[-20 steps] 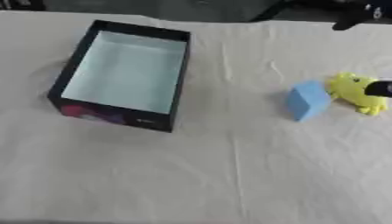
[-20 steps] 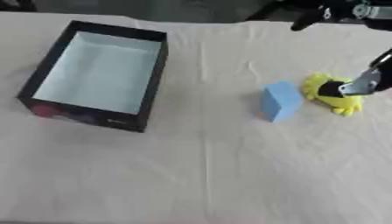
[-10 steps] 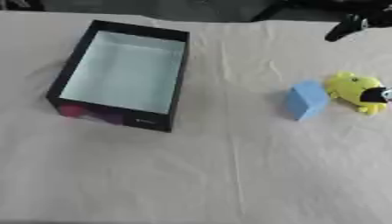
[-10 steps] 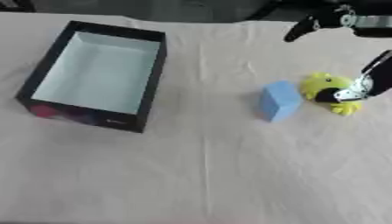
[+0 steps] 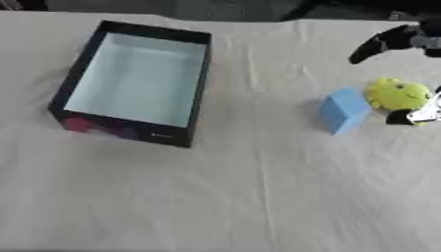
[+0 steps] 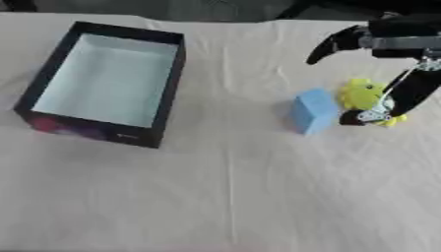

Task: Pick up objects on the table and place them in the box.

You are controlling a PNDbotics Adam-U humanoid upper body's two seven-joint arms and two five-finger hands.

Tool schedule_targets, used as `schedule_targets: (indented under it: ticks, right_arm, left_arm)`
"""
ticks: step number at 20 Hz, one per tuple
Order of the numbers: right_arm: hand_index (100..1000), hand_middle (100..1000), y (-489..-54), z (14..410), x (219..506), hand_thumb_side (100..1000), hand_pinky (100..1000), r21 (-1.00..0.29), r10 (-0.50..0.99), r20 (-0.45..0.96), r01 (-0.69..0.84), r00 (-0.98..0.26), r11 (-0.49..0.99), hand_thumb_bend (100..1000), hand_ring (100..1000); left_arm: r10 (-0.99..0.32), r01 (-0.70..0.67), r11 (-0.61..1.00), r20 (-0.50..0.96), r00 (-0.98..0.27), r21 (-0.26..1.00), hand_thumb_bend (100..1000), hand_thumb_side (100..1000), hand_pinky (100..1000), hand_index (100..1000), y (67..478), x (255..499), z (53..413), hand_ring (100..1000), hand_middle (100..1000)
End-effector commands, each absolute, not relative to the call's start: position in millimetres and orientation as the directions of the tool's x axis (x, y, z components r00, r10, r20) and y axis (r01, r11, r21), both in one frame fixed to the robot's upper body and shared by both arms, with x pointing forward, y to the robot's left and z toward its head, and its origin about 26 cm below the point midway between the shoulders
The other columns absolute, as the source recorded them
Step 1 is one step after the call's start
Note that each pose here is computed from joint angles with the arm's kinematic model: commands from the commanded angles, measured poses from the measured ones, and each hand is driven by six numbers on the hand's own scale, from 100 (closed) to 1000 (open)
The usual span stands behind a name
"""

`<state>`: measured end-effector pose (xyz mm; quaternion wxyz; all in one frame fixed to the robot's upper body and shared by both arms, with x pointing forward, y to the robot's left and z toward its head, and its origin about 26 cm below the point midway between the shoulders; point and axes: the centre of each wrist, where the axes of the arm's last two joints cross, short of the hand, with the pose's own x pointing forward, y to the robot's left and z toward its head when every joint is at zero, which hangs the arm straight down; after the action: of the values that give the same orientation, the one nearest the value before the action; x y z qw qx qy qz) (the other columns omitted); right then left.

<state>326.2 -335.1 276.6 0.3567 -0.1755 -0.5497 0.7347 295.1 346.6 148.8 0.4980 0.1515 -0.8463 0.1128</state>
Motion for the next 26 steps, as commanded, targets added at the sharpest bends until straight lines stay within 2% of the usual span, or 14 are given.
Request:
schedule_targets:
  ticks: [1,6,26]
  right_arm:
    - [921,891,-339,280,330,269,982,-0.933,0.737,0.104,-0.322,-0.668,-0.161,467,959]
    - [891,873,-342,272,339,276,978,-0.932,0.756,0.098,-0.327,-0.648,-0.159,468,954]
    - [911,879,-345,257,359,314,975,-0.929,0.794,0.053,-0.321,-0.605,-0.183,482,954]
  left_arm:
    - [-0.162,-0.364,0.931,0.862,-0.48,-0.028,432,702,794,841,348,296,158,670,792]
    - [-0.157,-0.361,0.932,0.863,-0.48,-0.031,430,703,794,841,347,297,157,670,792]
    - [-0.147,-0.352,0.935,0.861,-0.488,-0.04,423,706,795,836,344,299,158,668,793]
